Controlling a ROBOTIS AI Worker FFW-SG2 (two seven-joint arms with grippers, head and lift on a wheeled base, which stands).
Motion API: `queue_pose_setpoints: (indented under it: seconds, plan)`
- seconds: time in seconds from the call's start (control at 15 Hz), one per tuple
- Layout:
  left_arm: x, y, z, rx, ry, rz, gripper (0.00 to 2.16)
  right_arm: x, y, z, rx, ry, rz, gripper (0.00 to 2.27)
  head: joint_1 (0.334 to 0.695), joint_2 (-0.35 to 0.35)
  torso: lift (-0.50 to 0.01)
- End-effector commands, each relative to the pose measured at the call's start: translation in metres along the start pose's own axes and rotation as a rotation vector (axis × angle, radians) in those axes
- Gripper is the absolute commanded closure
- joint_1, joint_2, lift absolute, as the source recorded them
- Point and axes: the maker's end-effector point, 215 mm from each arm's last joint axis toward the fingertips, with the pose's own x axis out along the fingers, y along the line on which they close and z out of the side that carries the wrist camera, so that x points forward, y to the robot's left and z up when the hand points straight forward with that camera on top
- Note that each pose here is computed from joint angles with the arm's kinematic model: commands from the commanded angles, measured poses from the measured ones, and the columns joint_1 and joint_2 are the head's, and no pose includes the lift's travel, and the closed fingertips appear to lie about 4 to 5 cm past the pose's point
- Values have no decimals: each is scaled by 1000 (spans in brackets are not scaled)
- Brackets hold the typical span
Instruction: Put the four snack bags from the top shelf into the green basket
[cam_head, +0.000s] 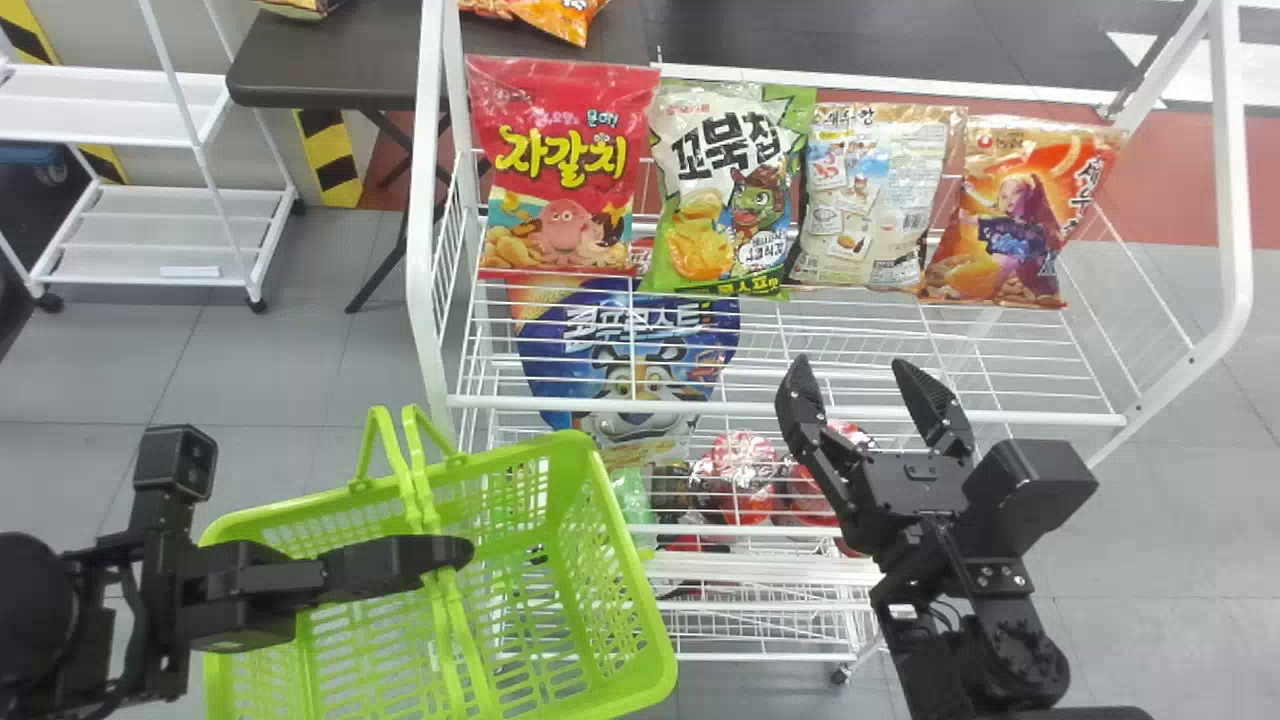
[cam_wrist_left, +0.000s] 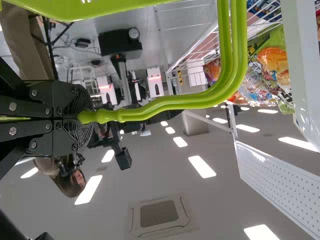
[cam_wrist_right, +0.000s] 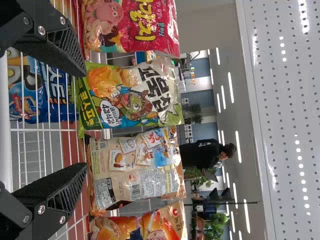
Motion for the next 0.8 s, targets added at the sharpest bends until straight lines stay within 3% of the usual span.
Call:
queue_pose_setpoints:
  seconds: [0.0,0.27,0.73]
  plan:
    - [0,-2,-1,-2,0,-13,2145,7,7,0,3,8,12,208,695,-99,0]
    - [0,-3,-4,-12,-1,-13,2148,44,35,11,8,0,65,178,695,-80,0]
    - [1,-1,-10,-28,-5,-17,2145,152,116,5,26,39,214,178,695,20,0]
